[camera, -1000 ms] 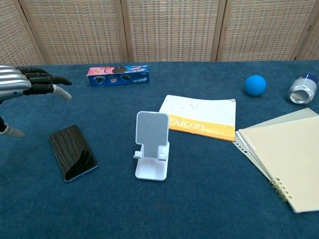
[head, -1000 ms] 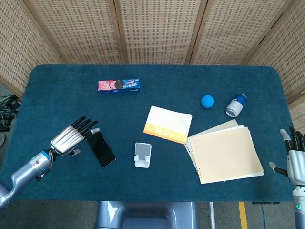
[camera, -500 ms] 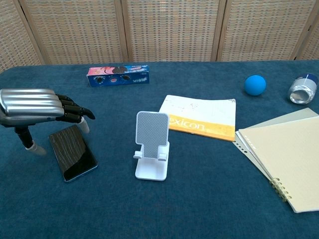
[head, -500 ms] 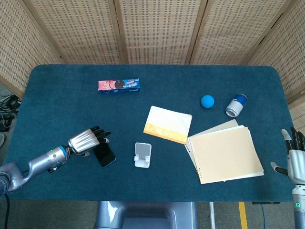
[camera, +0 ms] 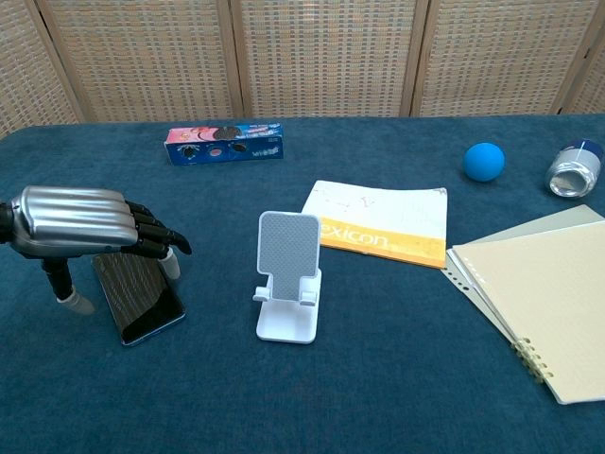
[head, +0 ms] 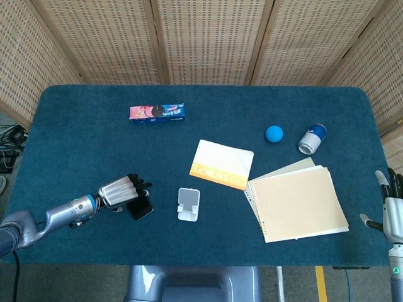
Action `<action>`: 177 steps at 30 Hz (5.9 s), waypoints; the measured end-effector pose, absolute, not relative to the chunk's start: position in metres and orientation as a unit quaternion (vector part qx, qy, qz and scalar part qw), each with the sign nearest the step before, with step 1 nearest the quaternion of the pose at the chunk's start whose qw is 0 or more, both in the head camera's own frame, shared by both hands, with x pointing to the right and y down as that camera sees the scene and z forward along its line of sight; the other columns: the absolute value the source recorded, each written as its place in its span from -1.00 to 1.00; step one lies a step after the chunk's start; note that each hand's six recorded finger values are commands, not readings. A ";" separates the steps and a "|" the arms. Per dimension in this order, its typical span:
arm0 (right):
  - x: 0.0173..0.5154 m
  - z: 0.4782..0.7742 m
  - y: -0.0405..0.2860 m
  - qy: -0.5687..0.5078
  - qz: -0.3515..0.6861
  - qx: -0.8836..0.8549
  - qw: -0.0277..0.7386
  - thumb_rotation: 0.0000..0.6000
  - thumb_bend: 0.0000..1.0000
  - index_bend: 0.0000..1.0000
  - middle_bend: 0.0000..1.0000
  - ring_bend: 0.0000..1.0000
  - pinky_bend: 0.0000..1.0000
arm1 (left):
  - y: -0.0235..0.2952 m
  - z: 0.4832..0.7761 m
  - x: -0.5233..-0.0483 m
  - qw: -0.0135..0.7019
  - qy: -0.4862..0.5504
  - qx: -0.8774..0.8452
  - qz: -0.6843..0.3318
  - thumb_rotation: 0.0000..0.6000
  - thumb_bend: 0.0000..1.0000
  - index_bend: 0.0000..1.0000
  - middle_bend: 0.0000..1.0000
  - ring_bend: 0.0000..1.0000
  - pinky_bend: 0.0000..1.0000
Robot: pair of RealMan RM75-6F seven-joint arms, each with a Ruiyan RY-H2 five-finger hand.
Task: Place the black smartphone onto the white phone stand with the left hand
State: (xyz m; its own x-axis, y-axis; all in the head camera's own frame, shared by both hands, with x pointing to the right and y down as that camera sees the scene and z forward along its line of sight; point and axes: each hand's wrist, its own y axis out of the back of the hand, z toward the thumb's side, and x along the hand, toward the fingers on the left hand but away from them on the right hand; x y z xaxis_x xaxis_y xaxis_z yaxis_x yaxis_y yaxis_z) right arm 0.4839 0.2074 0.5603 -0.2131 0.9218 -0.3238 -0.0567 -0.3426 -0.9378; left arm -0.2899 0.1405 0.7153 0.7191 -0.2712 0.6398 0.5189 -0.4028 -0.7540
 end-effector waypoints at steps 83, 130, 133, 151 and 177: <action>0.495 0.555 0.212 -0.442 0.647 -0.528 0.328 1.00 -1.00 -0.93 -1.00 -1.00 -1.00 | 0.171 0.627 -0.108 0.927 -0.130 -0.346 -0.062 1.00 -1.00 0.26 0.03 0.08 -0.01; 0.498 0.552 0.212 -0.447 0.644 -0.532 0.320 1.00 -1.00 -0.93 -1.00 -1.00 -1.00 | 0.193 0.657 -0.112 0.930 -0.149 -0.323 -0.090 1.00 -1.00 0.22 0.00 0.08 -0.04; 0.498 0.552 0.212 -0.447 0.644 -0.533 0.320 1.00 -1.00 -0.93 -1.00 -1.00 -1.00 | 0.192 0.658 -0.111 0.931 -0.149 -0.322 -0.092 1.00 -1.00 0.21 -0.02 0.08 -0.04; 0.498 0.552 0.213 -0.446 0.643 -0.536 0.316 1.00 -1.00 -0.93 -1.00 -1.00 -1.00 | 0.199 0.662 -0.112 0.927 -0.151 -0.326 -0.103 1.00 -1.00 -0.90 -0.97 -0.59 -0.28; 0.491 0.549 0.215 -0.445 0.636 -0.544 0.319 1.00 -1.00 -0.93 -1.00 -1.00 -1.00 | 0.144 0.568 -0.191 0.841 0.101 -0.476 -0.235 1.00 -1.00 -1.00 -1.00 -1.00 -1.00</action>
State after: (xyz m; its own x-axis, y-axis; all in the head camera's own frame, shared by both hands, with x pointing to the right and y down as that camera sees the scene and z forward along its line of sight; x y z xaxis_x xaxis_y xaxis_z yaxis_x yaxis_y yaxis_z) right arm 0.4914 0.2152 0.5494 -0.2050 0.8892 -0.4090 0.0781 -0.4017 -0.9124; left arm -0.1906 0.1435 0.5684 0.8693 -0.4914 0.0528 0.2984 0.4367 -0.8487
